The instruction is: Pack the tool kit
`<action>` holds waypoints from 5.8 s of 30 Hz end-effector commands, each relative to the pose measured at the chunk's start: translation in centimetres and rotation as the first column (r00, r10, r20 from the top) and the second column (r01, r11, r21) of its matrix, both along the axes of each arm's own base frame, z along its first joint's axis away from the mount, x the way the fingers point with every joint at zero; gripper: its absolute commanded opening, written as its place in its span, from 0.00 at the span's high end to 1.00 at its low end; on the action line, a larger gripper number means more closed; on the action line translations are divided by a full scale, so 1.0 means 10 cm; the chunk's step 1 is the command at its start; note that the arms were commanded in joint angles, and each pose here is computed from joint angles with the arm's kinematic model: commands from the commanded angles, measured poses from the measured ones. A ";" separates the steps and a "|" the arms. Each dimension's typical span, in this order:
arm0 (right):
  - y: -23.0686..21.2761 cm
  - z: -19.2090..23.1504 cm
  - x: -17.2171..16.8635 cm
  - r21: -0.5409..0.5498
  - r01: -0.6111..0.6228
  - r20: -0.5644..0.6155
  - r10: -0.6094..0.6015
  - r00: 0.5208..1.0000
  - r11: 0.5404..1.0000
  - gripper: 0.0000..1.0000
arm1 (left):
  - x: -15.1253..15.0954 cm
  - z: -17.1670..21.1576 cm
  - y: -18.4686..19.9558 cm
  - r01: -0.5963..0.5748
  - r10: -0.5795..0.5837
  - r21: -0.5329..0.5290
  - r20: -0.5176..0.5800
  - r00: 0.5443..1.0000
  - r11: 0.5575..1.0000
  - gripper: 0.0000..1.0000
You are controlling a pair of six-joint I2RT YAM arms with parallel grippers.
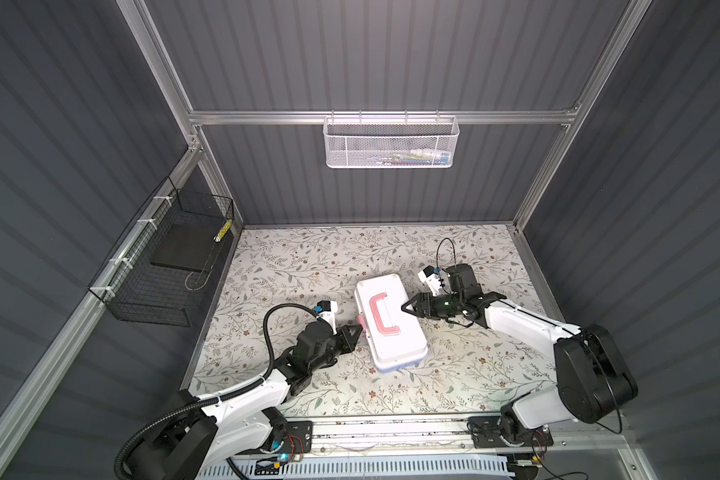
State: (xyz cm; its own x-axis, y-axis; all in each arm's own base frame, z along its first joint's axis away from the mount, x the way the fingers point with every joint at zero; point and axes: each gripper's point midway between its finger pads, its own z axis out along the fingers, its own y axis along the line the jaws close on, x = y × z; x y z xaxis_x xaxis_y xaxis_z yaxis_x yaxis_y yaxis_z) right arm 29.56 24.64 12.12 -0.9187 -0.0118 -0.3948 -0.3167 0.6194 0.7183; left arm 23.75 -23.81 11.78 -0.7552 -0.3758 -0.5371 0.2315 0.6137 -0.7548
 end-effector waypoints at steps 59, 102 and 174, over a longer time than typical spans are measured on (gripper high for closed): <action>0.08 -0.09 -0.15 0.013 -0.039 -0.060 0.040 0.997 0.999 0.43 | 0.18 -0.38 0.21 -0.038 0.077 0.287 -0.127 0.989 0.957 1.00; 0.05 -0.11 -0.17 0.028 -0.021 -0.047 0.022 0.999 0.999 0.42 | 0.22 0.00 0.00 0.034 -0.013 0.235 -0.089 0.996 0.971 0.87; -0.24 0.11 -0.17 -0.076 0.045 0.029 -0.043 0.999 0.996 0.40 | 0.24 -0.64 -0.31 0.110 -0.052 0.397 -0.155 0.987 0.911 1.00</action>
State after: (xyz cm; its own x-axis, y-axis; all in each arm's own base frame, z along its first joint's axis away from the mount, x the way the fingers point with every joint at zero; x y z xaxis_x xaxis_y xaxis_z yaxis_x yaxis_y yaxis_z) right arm 27.97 22.26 12.45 -0.9128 -0.0186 -0.4081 -0.3028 0.7013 0.6453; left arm 24.98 -25.75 3.47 -0.8942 -0.0468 -0.4452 0.1671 0.8877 -0.4290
